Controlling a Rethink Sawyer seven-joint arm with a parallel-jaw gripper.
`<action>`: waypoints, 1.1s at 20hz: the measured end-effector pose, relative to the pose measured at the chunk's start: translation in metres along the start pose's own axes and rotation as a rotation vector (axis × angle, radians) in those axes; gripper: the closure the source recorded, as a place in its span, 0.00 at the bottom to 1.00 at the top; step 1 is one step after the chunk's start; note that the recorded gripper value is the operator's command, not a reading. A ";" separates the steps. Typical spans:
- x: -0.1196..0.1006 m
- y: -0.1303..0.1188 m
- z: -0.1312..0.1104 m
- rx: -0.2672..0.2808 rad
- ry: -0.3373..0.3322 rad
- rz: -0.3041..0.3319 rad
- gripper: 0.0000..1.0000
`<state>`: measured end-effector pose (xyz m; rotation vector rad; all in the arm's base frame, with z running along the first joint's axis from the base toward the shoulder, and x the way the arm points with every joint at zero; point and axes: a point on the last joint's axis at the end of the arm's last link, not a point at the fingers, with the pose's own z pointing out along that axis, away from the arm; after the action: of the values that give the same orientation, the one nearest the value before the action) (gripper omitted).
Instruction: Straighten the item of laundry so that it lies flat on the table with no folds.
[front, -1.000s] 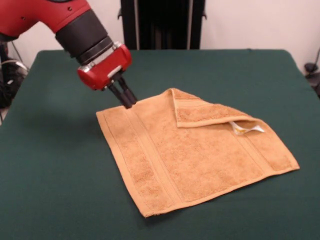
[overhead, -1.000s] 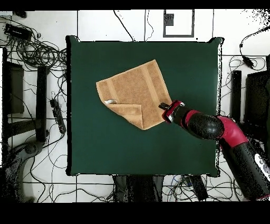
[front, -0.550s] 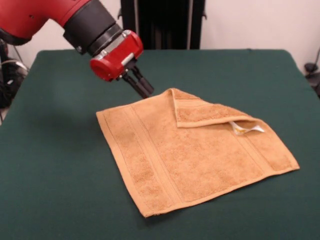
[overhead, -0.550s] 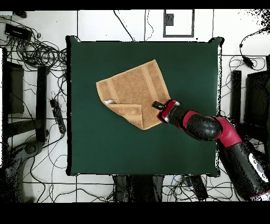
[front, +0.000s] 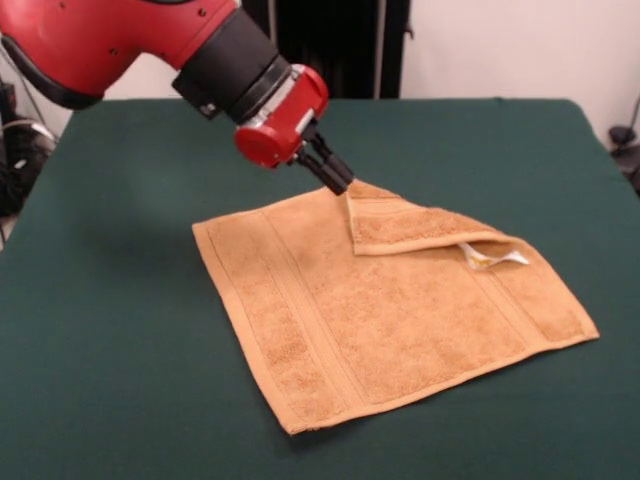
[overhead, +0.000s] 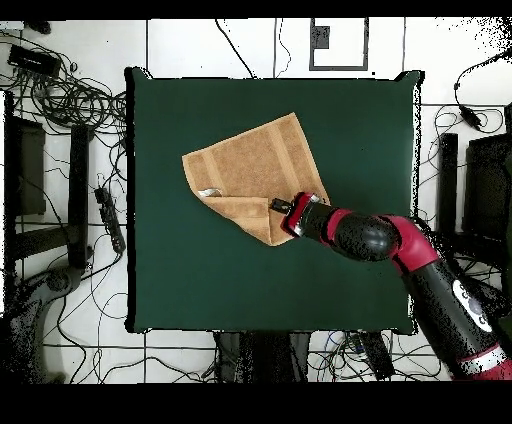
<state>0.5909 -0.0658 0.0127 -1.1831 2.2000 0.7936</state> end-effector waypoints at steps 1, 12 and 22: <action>0.001 0.001 0.002 -0.005 -0.003 0.000 1.00; 0.023 0.018 0.028 -0.087 -0.030 0.052 1.00; 0.049 0.025 0.043 -0.149 0.020 0.080 1.00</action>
<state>0.5525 -0.0515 -0.0444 -1.1826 2.2491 0.9979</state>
